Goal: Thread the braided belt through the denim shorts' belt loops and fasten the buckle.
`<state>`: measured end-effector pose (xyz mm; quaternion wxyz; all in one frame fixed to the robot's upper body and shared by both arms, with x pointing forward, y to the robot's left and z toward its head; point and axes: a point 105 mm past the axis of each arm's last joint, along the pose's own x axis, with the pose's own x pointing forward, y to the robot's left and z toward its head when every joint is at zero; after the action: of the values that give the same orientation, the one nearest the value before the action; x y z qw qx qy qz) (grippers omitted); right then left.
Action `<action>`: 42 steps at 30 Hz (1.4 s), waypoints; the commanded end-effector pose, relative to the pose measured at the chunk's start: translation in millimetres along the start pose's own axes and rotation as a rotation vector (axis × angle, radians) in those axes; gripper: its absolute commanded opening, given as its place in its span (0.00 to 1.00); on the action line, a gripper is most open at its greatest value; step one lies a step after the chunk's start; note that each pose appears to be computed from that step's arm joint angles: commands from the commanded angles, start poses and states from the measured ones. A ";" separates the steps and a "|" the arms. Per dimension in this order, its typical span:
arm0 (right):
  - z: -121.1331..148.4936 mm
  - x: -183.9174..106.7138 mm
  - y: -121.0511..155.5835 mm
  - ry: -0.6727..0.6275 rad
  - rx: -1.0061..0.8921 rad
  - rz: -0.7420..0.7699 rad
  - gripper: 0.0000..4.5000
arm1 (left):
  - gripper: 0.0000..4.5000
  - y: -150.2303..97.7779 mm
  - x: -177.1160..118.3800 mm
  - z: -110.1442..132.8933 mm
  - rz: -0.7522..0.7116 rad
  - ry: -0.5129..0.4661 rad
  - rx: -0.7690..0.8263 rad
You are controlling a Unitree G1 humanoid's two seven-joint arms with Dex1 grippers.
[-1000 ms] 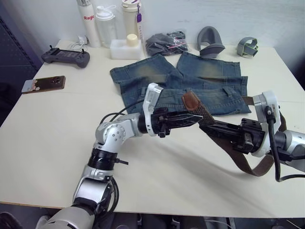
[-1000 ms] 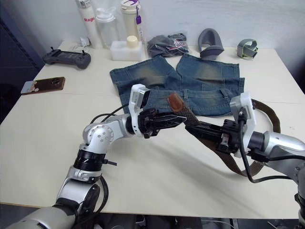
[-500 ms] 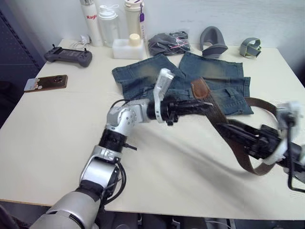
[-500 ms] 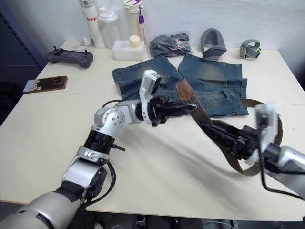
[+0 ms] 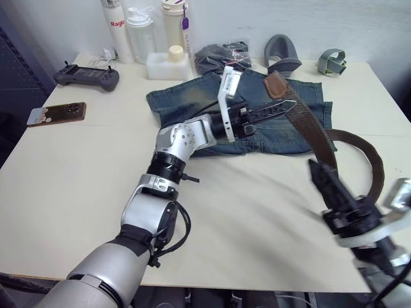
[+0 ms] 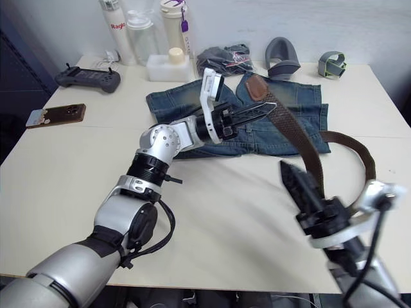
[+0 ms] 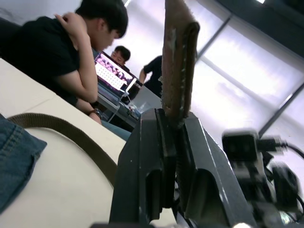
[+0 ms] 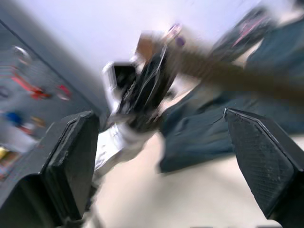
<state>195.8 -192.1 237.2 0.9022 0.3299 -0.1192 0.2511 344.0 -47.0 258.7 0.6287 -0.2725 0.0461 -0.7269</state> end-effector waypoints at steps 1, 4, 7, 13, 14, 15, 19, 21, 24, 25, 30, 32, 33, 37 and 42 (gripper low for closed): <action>-64.5 13.3 36.9 0.116 0.194 0.153 0.99 | 0.00 -15.3 27.0 16.0 -0.057 -0.045 -0.052; -70.7 22.4 28.4 0.082 0.223 0.146 0.99 | 0.00 -24.3 25.4 18.3 -0.093 -0.029 -0.086; -74.0 30.8 22.9 0.032 0.238 0.145 0.99 | 0.00 -34.7 21.4 18.3 -0.129 -0.009 -0.117; -53.7 39.5 8.3 -0.201 0.293 0.170 0.99 | 0.00 -47.4 14.8 10.2 -0.141 0.007 -0.143; -49.7 39.4 7.0 -0.239 0.302 0.180 0.99 | 0.00 -46.5 14.4 7.4 -0.126 0.010 -0.151; -44.9 39.6 4.3 -0.284 0.308 0.183 0.99 | 0.00 -44.2 14.1 4.0 -0.104 0.015 -0.156; -34.5 40.8 8.1 -0.371 0.336 0.231 0.99 | 0.00 -36.1 13.0 -0.9 -0.037 0.000 -0.168; -35.1 41.5 10.2 -0.366 0.334 0.245 0.99 | 0.00 -34.1 13.1 -1.2 -0.020 -0.008 -0.170; -37.7 43.2 7.6 -0.348 0.326 0.232 0.99 | 0.00 -33.7 15.9 -4.5 -0.017 -0.006 -0.174; -38.6 44.7 6.1 -0.342 0.320 0.227 0.94 | 0.00 -32.5 17.7 -7.8 -0.014 0.000 -0.173; -37.3 51.1 -4.7 -0.348 0.300 0.182 0.51 | 0.00 -30.2 24.4 -20.9 -0.009 0.017 -0.187; -32.5 53.9 -8.0 -0.373 0.297 0.167 0.28 | 0.00 -30.2 25.0 -26.2 -0.008 0.024 -0.198; -30.0 55.1 -8.8 -0.385 0.298 0.162 0.20 | 0.00 -29.5 24.5 -28.8 -0.003 0.029 -0.201; -24.6 56.9 -9.6 -0.413 0.304 0.153 0.01 | 0.00 -24.9 21.2 -31.6 0.023 0.021 -0.205; -17.3 56.2 -13.2 -0.463 0.325 0.127 0.01 | 0.00 -19.7 21.0 -29.4 0.051 -0.033 -0.212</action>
<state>257.5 -153.0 223.1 0.7812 0.5104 -0.2512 0.2571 314.5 -70.0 247.4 0.6173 -0.3447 0.1260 -0.6959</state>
